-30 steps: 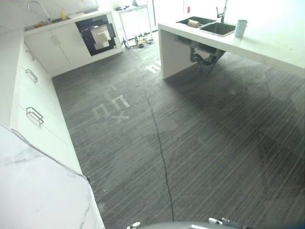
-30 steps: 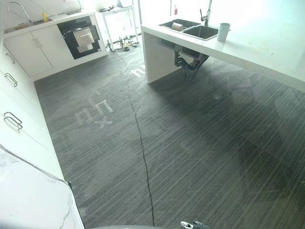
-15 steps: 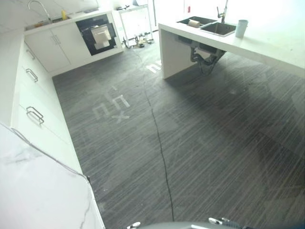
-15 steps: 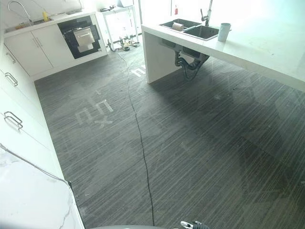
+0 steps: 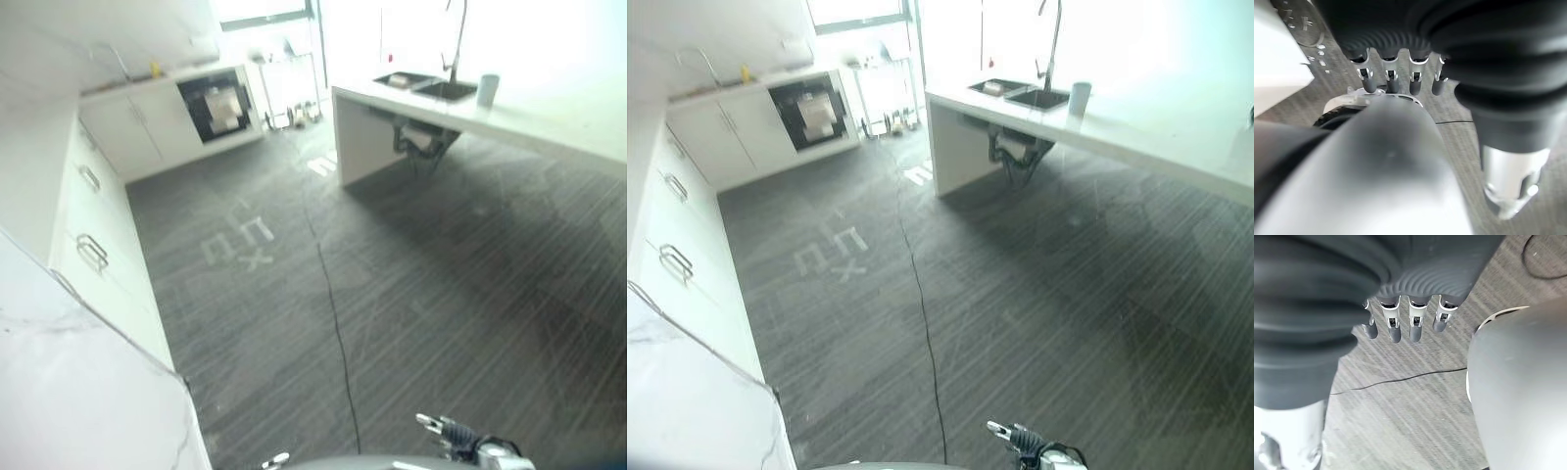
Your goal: Place the dishes in the dishwasher.
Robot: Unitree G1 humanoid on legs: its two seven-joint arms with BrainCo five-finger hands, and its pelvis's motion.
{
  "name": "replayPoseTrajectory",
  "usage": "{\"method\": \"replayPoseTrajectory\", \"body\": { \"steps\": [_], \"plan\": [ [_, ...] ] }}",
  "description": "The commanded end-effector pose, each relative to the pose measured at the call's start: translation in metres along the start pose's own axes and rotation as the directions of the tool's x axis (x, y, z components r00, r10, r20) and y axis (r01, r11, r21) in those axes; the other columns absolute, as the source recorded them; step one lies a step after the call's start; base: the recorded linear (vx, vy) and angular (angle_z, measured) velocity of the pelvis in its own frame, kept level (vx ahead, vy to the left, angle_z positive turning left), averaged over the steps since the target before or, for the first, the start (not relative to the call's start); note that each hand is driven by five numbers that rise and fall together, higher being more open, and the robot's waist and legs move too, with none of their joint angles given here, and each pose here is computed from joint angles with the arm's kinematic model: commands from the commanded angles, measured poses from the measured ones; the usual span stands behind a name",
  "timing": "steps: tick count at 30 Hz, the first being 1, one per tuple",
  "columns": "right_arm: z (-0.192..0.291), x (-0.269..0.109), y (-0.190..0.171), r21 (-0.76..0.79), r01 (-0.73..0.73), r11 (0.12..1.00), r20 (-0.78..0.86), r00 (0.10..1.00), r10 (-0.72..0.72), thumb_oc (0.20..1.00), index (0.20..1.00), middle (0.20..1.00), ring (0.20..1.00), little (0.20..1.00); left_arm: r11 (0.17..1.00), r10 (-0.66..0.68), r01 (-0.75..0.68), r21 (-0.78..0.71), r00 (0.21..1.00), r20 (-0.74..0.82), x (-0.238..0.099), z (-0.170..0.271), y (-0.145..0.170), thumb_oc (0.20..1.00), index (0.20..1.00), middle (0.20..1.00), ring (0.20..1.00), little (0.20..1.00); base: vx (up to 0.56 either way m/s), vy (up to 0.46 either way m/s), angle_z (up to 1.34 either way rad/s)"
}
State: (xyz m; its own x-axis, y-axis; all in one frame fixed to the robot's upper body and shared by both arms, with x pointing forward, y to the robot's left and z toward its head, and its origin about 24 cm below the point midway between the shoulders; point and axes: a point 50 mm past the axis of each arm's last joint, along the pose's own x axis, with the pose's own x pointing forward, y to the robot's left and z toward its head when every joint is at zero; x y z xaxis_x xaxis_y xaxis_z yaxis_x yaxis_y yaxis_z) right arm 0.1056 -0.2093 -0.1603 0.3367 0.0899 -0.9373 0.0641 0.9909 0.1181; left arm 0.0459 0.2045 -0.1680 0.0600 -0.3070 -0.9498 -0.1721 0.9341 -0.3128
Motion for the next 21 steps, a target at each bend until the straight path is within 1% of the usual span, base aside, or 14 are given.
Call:
{"method": "replayPoseTrajectory", "body": {
  "steps": [1, 5, 8, 12, 14, 16, 17, 18, 21],
  "plan": [
    [-0.015, 0.001, 0.004, -0.014, -0.025, 1.0, -0.084, 0.996, 0.024, 1.0, 1.0, 1.0, 1.0, 1.0, 0.979, -0.204, 0.204, 0.022, 0.979, -0.01, 0.018, 0.008, -0.052, 1.0, 1.0, 1.0, 1.0, 1.0, 0.2, -0.024, -0.05],
    [-0.019, 0.001, 0.006, -0.035, -0.025, 0.999, -0.107, 0.994, 0.022, 1.0, 1.0, 1.0, 1.0, 1.0, 0.978, -0.207, 0.207, -0.027, 0.978, -0.005, 0.019, 0.004, -0.052, 1.0, 1.0, 1.0, 1.0, 1.0, 0.02, -0.022, 0.0],
    [-0.019, 0.002, 0.007, -0.069, -0.028, 0.997, -0.104, 0.994, 0.021, 1.0, 1.0, 1.0, 1.0, 1.0, 0.962, -0.262, 0.264, -0.072, 0.964, 0.032, 0.017, 0.006, -0.054, 1.0, 1.0, 1.0, 1.0, 1.0, -0.08, -0.066, -0.04],
    [-0.025, 0.001, 0.008, -0.035, -0.022, 0.999, -0.105, 0.994, 0.019, 1.0, 1.0, 1.0, 1.0, 1.0, 0.96, -0.254, 0.257, -0.109, 0.966, 0.043, 0.015, 0.005, -0.049, 1.0, 1.0, 1.0, 1.0, 1.0, -0.03, -0.056, -0.02],
    [-0.029, 0.001, 0.007, -0.012, -0.014, 1.0, -0.112, 0.994, 0.012, 1.0, 1.0, 1.0, 1.0, 1.0, 0.968, -0.231, 0.234, -0.091, 0.972, 0.044, 0.015, 0.007, -0.047, 1.0, 1.0, 1.0, 1.0, 1.0, -0.04, -0.032, -0.02],
    [-0.031, 0.0, 0.005, -0.002, -0.002, 1.0, -0.108, 0.994, 0.001, 1.0, 1.0, 1.0, 1.0, 1.0, 0.979, -0.2, 0.202, -0.04, 0.978, 0.053, 0.015, 0.011, -0.045, 1.0, 1.0, 1.0, 1.0, 1.0, -0.04, -0.009, -0.05],
    [-0.031, 0.0, 0.004, 0.011, 0.001, 1.0, -0.096, 0.995, 0.0, 1.0, 1.0, 1.0, 1.0, 1.0, 0.986, -0.165, 0.165, -0.005, 0.984, 0.071, 0.015, 0.015, -0.044, 1.0, 1.0, 1.0, 1.0, 1.0, -0.03, -0.006, -0.07],
    [-0.029, -0.001, 0.003, 0.027, -0.004, 1.0, -0.073, 0.997, 0.006, 1.0, 1.0, 1.0, 1.0, 1.0, 0.995, -0.097, 0.093, 0.04, 0.989, 0.113, 0.016, 0.021, -0.041, 1.0, 1.0, 1.0, 1.0, 1.0, -0.02, -0.004, -0.06],
    [-0.026, -0.001, 0.003, 0.032, -0.016, 0.999, -0.033, 0.999, 0.017, 1.0, 1.0, 1.0, 1.0, 1.0, 0.992, -0.042, 0.021, 0.127, 0.986, 0.162, 0.014, 0.031, -0.038, 1.0, 1.0, 1.0, 1.0, 1.0, -0.01, -0.005, 0.01]
  ]
}}
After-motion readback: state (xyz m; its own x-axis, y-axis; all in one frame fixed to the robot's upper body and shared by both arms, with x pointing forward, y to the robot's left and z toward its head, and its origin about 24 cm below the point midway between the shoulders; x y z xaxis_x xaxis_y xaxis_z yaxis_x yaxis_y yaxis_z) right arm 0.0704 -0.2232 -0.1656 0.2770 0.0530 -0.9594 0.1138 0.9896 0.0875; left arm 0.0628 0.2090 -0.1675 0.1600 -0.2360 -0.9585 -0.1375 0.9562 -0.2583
